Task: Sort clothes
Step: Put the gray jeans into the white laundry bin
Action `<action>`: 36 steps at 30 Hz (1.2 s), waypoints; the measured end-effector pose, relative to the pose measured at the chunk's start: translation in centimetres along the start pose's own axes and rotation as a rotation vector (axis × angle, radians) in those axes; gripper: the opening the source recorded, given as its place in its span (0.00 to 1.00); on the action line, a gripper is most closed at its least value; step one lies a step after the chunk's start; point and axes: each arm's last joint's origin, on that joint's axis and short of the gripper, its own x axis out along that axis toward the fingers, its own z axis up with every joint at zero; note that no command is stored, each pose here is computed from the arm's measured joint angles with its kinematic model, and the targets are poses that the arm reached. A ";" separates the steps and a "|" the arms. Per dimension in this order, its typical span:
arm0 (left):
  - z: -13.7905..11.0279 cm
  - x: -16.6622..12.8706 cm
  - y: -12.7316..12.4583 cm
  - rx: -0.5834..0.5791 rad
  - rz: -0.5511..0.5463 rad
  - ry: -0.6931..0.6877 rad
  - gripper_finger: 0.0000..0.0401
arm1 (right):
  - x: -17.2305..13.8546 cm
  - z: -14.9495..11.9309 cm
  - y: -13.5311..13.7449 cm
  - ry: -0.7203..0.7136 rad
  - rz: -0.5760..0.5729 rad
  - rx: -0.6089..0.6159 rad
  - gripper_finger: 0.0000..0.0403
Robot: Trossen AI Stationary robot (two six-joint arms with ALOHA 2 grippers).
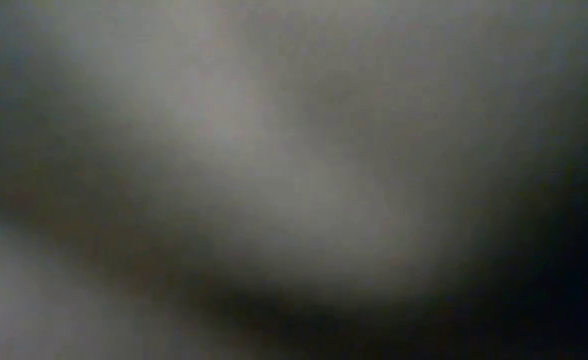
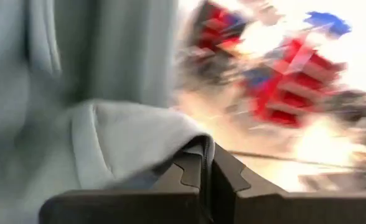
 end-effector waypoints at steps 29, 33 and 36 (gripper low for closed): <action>-0.6 3.7 15.9 -0.447 -0.070 -0.575 0.04 | -3.6 19.3 -11.0 -0.419 -0.439 -0.275 0.00; 0.8 2.9 15.1 -0.557 -0.240 -0.624 0.04 | -4.0 19.3 -10.3 -0.442 -0.342 -0.201 0.00; 2.0 2.3 13.6 -0.585 -0.437 -0.673 0.04 | -4.1 19.2 -9.0 -0.451 -0.230 -0.224 0.00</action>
